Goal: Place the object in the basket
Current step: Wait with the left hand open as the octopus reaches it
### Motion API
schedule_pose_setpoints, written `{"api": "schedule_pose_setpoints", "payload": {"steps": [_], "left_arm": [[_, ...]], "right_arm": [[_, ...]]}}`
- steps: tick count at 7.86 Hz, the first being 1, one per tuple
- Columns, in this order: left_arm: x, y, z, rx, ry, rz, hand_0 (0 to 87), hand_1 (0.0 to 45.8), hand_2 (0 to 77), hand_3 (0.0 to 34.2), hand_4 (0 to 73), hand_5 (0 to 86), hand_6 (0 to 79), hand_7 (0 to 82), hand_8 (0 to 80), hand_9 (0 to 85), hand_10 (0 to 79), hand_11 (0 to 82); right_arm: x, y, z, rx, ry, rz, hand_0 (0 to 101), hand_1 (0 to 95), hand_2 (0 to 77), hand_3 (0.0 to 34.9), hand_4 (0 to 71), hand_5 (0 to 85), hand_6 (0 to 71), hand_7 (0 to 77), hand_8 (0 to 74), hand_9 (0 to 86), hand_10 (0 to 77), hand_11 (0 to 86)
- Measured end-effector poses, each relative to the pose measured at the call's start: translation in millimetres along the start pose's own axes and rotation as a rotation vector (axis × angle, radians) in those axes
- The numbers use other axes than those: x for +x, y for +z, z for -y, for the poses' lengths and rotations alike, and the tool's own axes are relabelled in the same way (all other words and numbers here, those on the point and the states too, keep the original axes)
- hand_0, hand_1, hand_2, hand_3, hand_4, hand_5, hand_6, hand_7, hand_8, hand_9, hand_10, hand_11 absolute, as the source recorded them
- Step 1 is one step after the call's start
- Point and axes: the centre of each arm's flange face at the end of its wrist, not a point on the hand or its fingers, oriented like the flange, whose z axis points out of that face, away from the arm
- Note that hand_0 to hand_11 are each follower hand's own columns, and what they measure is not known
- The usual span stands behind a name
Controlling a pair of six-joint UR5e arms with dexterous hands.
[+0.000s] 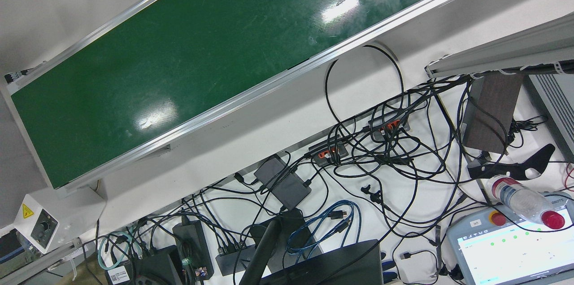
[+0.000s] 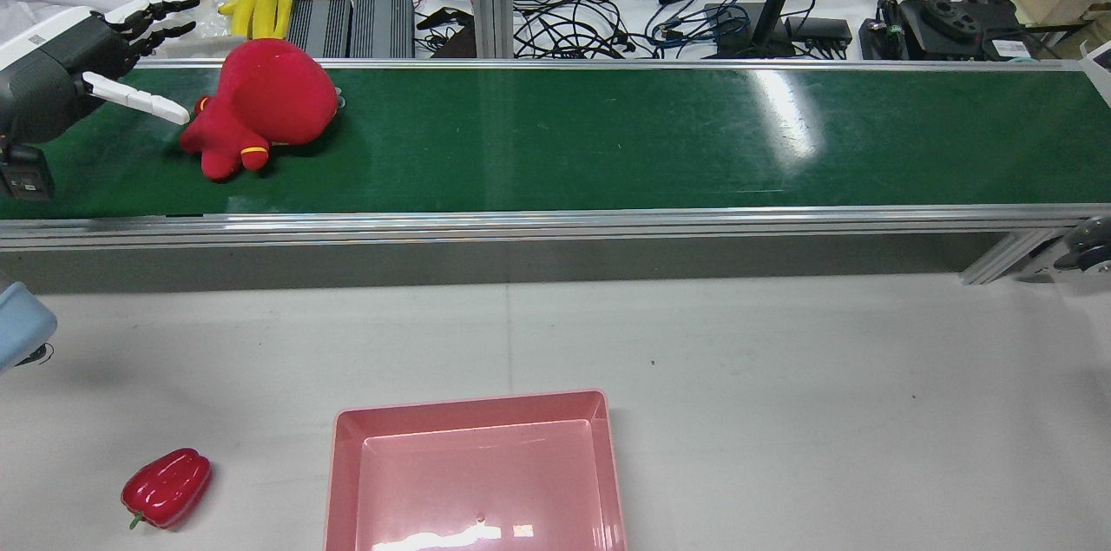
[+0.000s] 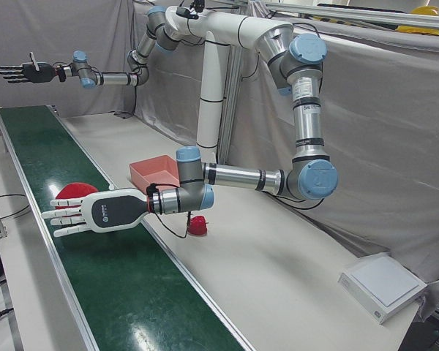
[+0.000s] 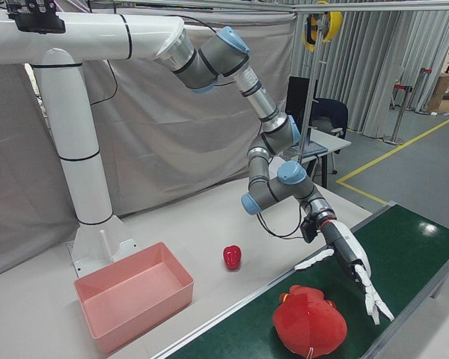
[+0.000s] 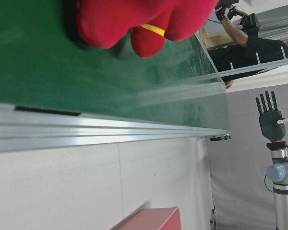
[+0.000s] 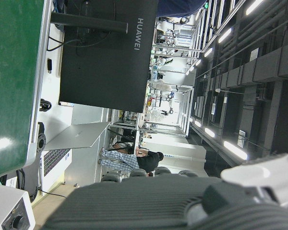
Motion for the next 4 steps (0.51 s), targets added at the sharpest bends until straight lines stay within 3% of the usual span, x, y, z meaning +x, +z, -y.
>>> {"api": "schedule_pose_setpoints", "payload": {"steps": [4], "left_arm": [[-9.2,6.4,2.2,0.018,0.045,0.021,62.2,20.7,0.5,0.3,9.8,16.9,2.2,2.2,8.2,12.5,0.0,0.5]], "right_arm": [[-0.2,0.0,0.0,0.000,0.000,0.000,0,0.0,0.5,0.0,0.0,0.0,0.0,0.5,0.0,0.0,0.0,0.0]]}}
